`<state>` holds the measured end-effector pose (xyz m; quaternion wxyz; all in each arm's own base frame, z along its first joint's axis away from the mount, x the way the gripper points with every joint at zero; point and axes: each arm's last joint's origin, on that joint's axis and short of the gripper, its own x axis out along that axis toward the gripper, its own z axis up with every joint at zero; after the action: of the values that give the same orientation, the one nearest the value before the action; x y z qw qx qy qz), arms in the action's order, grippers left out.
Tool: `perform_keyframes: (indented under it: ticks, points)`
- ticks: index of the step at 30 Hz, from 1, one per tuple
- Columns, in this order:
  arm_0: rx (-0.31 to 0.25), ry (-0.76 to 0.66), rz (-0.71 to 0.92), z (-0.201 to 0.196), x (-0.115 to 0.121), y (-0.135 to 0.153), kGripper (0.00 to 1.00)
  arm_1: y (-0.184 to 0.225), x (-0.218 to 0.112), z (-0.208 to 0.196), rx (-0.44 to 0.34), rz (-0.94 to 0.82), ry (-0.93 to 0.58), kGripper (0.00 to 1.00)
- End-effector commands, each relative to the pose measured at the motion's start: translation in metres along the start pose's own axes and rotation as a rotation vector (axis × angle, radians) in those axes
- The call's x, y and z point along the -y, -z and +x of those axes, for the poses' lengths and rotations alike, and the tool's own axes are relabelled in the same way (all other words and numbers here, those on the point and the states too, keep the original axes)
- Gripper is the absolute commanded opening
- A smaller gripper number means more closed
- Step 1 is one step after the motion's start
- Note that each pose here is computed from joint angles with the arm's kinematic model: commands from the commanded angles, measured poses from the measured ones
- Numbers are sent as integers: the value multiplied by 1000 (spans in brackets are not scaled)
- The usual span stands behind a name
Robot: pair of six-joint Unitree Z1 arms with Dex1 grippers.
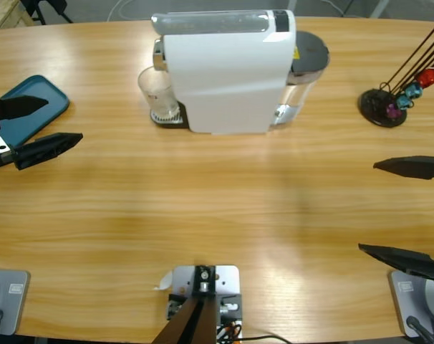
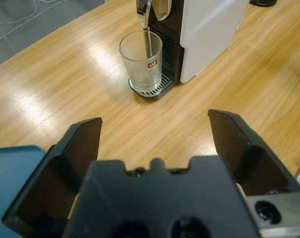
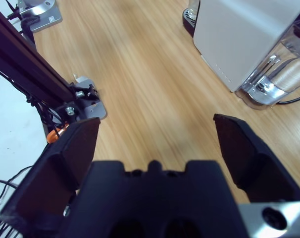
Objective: Pour coffee
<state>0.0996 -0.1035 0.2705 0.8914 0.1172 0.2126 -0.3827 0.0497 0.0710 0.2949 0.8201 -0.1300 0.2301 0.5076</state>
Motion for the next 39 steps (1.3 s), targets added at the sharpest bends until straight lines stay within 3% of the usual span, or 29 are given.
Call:
perform_keyframes:
  ticks: [1, 10, 13, 16, 22, 24, 26, 31, 35, 39]
  points:
    - [-41, 21, 14, 6, 2, 9, 936, 8, 0, 10, -50, 1, -35, 1000]
    - [-34, 21, 0, 7, 2, 5, 931, 3, 2, 16, -73, 9, -33, 1000]
    - [10, 13, -9, 0, 1, -2, 933, -5, 4, 18, -69, 11, -25, 1000]
    - [96, 15, -5, -4, 0, -33, 933, -8, 8, 18, -71, 13, 36, 1000]
    - [140, 18, -37, 0, -1, -70, 886, -3, 8, 14, -63, 12, 78, 1000]
    - [102, 43, -86, 7, 0, -69, 881, -2, 7, 10, -22, 20, 83, 1000]
    - [23, 102, -116, 23, 3, -60, 844, -3, 6, 7, -2, 67, 86, 1000]
    - [-116, 122, -131, 64, 4, -43, 848, -4, 7, 8, -44, 125, 84, 1000]
    - [-176, 62, -135, 90, -8, -34, 858, -3, 8, 14, -73, 133, 82, 1000]
    - [-202, 16, -105, 121, -12, -26, 862, -3, 9, 18, -96, 137, 83, 1000]
